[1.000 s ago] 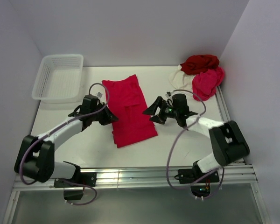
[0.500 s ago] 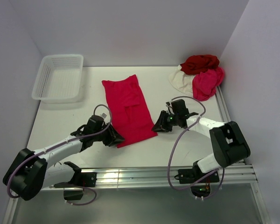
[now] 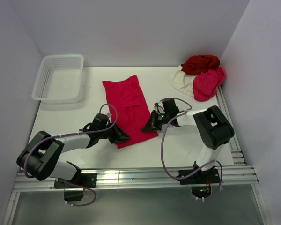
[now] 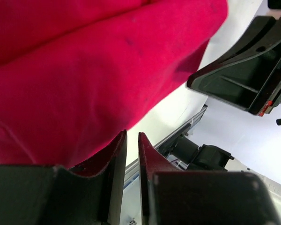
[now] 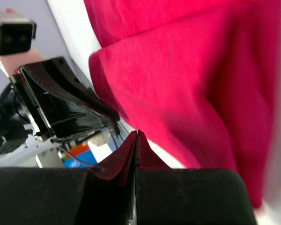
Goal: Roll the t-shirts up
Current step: Roll the tshirt
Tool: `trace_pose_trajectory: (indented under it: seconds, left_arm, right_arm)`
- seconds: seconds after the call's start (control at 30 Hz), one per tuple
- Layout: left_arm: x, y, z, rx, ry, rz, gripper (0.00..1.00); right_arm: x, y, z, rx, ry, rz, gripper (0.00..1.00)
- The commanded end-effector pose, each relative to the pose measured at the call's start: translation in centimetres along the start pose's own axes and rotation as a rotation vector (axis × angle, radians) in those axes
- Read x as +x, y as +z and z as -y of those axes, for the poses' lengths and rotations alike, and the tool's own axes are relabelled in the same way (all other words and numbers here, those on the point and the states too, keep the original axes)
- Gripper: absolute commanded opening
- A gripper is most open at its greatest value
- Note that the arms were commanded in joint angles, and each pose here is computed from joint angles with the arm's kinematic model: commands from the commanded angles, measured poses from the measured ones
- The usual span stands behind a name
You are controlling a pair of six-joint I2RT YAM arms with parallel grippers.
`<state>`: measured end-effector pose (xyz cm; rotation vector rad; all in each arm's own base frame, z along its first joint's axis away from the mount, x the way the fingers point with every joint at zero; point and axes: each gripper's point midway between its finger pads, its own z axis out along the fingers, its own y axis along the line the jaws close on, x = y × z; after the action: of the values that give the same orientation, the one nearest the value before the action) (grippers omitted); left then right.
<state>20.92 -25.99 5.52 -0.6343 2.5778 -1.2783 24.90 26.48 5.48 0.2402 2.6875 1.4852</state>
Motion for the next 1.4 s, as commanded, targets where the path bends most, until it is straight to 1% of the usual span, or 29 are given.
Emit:
trace_pose_trajectory:
  seconds: [0.0,0.03,0.1,0.17,0.2,0.23,0.27,0.33,0.43,0.47,0.6,0.7,0.87,0.93,0.97,1.0,1.07,1.27,1.3,1.37]
  left_arm:
    - [0.0,0.4,2.5,0.087,0.025,-0.031,0.21]
    - [0.0,0.5,2.6,0.091,0.027,-0.034,0.21]
    - [0.1,0.7,2.6,0.089,0.033,-0.051,0.21]
    - [0.0,1.1,2.5,0.065,0.035,-0.062,0.21]
    - [0.0,1.3,2.3,0.048,0.052,-0.071,0.21]
    - [-0.1,1.4,1.9,0.022,0.053,-0.078,0.21]
    - [-0.1,1.9,1.2,-0.021,0.044,-0.093,0.21]
    - [0.1,2.3,0.3,-0.055,0.052,-0.119,0.18]
    - [0.4,2.9,-1.5,-0.11,0.027,-0.141,0.16]
    - [0.5,2.9,-2.6,-0.135,0.008,-0.149,0.16]
    - [0.8,2.8,-4.9,-0.162,-0.021,-0.164,0.15]
    - [0.9,2.7,-6.3,-0.198,-0.012,-0.171,0.15]
    - [1.0,2.4,-7.0,-0.214,-0.005,-0.17,0.14]
    - [1.0,2.3,-7.2,-0.223,0.001,-0.17,0.14]
    - [0.8,2.2,-7.3,-0.225,0.005,-0.168,0.13]
    - [0.8,2.1,-7.4,-0.229,0.006,-0.166,0.13]
    - [0.4,1.9,-7.1,-0.223,0.01,-0.162,0.13]
    - [-1.0,1.3,-5.0,-0.193,0.032,-0.118,0.15]
    - [-1.0,1.1,-4.6,-0.189,0.035,-0.115,0.16]
    - [-1.6,0.6,-2.6,-0.14,0.056,-0.085,0.21]
  right_arm:
    - [0.8,1.6,-2.2,-0.085,-0.047,-0.094,0.0]
    - [1.4,2.5,-1.8,-0.079,-0.038,-0.128,0.0]
    - [1.8,3.1,-2.4,-0.105,-0.056,-0.165,0.0]
    - [2.4,4.0,-2.6,-0.085,-0.094,-0.205,0.0]
    - [2.6,4.6,-1.8,-0.05,-0.094,-0.219,0.0]
    - [3.5,4.8,-1.0,0.0,-0.07,-0.261,0.0]
    - [3.0,5.2,-1.2,0.002,-0.107,-0.265,0.0]
    - [3.4,5.7,0.3,0.039,-0.07,-0.3,0.0]
    - [3.0,5.9,1.7,0.079,-0.057,-0.31,0.0]
    - [2.8,5.5,2.2,0.084,-0.046,-0.307,0.0]
    - [1.8,3.9,3.1,0.081,-0.028,-0.255,0.0]
    - [1.2,2.8,3.2,0.079,-0.034,-0.211,0.0]
    - [0.6,1.3,4.9,0.129,0.006,-0.16,0.0]
    - [-0.6,0.0,5.3,0.124,0.014,-0.096,0.0]
    - [-0.3,-0.5,5.8,0.124,0.023,-0.088,0.0]
    - [-0.9,-1.3,5.8,0.138,0.005,-0.044,0.0]
    - [-1.5,-2.8,6.7,0.168,0.022,0.002,0.0]
    - [-2.8,-6.0,6.7,0.188,0.028,0.148,0.0]
    - [-2.9,-6.5,6.1,0.179,0.011,0.174,0.0]
    - [-2.7,-7.2,5.6,0.17,0.002,0.206,0.03]
